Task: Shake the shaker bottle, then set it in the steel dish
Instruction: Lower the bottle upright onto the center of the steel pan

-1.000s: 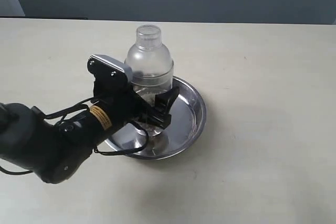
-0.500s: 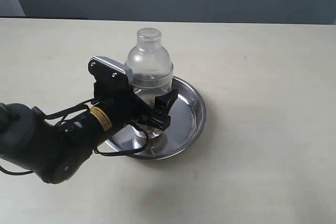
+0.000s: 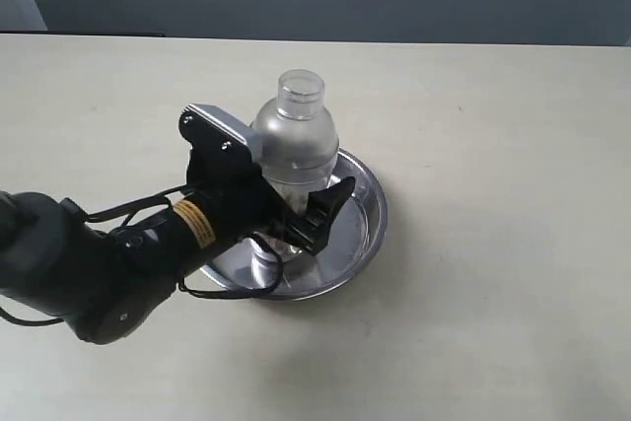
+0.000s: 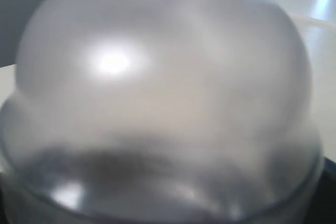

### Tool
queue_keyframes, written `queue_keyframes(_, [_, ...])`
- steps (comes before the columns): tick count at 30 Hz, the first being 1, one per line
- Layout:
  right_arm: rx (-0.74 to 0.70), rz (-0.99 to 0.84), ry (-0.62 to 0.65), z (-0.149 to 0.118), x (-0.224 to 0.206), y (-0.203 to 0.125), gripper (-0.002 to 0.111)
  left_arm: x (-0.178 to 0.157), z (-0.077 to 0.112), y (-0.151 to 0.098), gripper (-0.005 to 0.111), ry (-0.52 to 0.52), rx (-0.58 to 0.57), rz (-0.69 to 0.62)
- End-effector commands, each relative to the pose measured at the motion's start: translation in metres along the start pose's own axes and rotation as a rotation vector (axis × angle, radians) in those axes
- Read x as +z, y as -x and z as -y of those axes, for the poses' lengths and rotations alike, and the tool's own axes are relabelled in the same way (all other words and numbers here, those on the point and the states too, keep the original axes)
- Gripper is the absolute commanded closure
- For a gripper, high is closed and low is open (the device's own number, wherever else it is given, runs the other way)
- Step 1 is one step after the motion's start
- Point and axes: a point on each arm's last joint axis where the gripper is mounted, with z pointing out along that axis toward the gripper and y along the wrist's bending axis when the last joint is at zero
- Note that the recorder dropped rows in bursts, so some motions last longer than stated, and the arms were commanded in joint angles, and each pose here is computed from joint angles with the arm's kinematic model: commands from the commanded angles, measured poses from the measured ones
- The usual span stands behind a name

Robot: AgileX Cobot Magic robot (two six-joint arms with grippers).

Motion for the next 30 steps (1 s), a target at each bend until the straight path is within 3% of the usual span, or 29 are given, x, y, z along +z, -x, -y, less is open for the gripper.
queue_keyframes(1, [-0.001,0.014,0.004,0.000,0.000,0.001,0.109,0.000,0.002,0.004,0.001,-0.020,0.009,0.021])
queue_keyframes(12, [-0.001,0.014,0.004,0.000,0.000,0.001,0.109,0.000,-0.004,0.010,0.001,0.046,-0.011,0.079])
queue_keyframes(30, [-0.001,0.014,0.004,0.000,0.000,0.001,0.109,-0.011,-0.005,0.047,0.001,0.074,0.011,0.175])
